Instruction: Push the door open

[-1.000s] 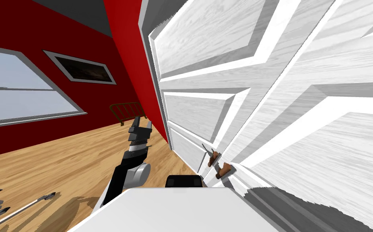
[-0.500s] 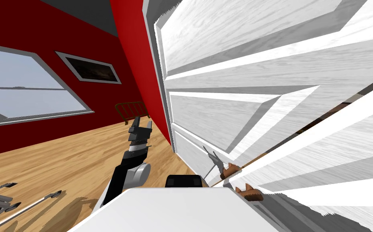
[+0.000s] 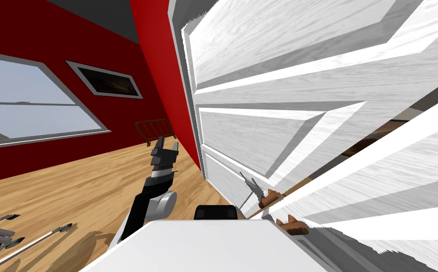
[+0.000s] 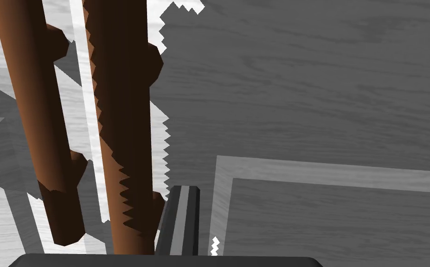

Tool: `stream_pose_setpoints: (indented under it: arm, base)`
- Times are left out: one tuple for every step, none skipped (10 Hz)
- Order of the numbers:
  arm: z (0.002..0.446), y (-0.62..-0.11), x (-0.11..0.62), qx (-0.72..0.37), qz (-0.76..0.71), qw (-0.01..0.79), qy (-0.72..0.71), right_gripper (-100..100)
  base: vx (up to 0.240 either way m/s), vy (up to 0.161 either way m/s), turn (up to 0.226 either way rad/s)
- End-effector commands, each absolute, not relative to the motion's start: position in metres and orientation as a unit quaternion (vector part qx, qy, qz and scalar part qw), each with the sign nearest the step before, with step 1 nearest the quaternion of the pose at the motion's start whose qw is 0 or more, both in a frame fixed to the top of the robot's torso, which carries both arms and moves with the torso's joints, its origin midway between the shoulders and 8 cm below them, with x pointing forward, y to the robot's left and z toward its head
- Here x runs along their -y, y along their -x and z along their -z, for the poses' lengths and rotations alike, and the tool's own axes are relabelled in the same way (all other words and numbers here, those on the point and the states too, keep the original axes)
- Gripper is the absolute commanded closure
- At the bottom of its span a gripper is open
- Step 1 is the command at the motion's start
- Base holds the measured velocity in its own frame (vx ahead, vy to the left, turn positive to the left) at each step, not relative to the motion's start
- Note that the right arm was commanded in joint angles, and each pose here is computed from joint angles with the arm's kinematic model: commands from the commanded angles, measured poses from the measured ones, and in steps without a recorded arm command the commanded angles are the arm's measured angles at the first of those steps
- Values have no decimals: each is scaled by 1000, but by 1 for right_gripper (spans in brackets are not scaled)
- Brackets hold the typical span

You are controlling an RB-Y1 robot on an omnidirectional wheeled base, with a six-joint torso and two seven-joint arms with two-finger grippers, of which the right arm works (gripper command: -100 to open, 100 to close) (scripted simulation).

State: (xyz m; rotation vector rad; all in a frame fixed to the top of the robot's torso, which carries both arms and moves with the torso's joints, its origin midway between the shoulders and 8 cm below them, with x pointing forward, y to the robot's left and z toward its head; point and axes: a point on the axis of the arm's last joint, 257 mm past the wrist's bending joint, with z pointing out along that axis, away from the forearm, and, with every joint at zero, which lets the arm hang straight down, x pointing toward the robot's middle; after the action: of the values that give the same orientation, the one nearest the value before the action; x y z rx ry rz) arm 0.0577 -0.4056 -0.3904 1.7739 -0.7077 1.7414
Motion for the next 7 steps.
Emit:
stream_pose_setpoints:
  arm:
    - [390, -58, 406, 263, -648, 275, -660, 100]
    - [390, -58, 406, 263, -648, 275, -660, 100]
    - [393, -44, 407, 263, -637, 283, -667, -100]
    - [394, -41, 408, 263, -635, 285, -668, -100]
    - [395, -36, 408, 263, -630, 288, -671, -100]
    - [396, -30, 409, 263, -626, 291, -674, -100]
    - [397, -26, 409, 263, -622, 294, -676, -100]
  base:
    - [-8, -5, 0]
    - [0, 0, 0]
    - [-123, 4, -102]
    - [-214, 14, -75]
    - [-201, 48, -43]
    - [-180, 79, -73]
    - [-167, 70, -75]
